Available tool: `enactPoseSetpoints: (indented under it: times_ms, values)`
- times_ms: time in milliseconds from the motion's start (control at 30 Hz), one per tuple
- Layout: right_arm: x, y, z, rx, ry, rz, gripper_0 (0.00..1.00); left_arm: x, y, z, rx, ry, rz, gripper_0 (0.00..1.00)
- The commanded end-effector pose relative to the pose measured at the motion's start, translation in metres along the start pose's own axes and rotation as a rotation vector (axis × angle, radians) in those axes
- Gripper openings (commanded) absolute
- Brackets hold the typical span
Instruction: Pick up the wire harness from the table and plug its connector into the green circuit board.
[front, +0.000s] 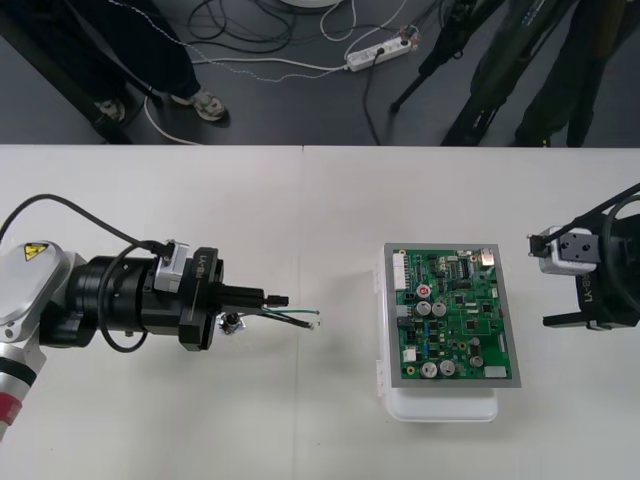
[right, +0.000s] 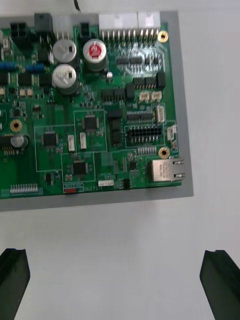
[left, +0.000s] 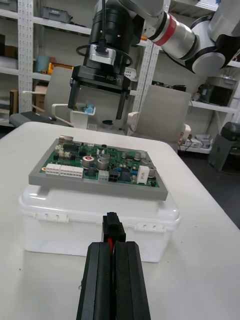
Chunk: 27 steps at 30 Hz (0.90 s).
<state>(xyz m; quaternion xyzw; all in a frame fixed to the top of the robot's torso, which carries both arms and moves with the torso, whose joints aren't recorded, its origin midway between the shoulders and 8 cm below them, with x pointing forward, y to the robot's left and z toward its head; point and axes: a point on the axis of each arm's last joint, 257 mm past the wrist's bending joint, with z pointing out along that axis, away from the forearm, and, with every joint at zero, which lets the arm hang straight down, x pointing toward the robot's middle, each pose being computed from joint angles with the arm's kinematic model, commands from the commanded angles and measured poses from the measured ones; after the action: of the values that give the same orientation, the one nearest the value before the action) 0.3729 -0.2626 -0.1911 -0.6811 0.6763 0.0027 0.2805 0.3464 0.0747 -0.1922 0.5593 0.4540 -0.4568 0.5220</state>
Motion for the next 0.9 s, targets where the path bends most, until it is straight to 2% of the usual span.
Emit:
enactPoseSetpoints:
  times_ms: [33,600,900]
  values:
    - [0.02,0.018,0.012,-0.044,0.108,-0.074,1.0,-0.005,-0.01,0.018,0.089,-0.042,0.085,0.0]
    - [0.041,0.024,0.037,-0.041,0.228,-0.114,1.0,0.026,-0.01,0.038,0.085,-0.089,0.143,0.0]
    - [0.033,0.031,0.059,-0.036,0.235,-0.106,1.0,0.04,-0.004,0.049,0.067,-0.098,0.177,0.0]
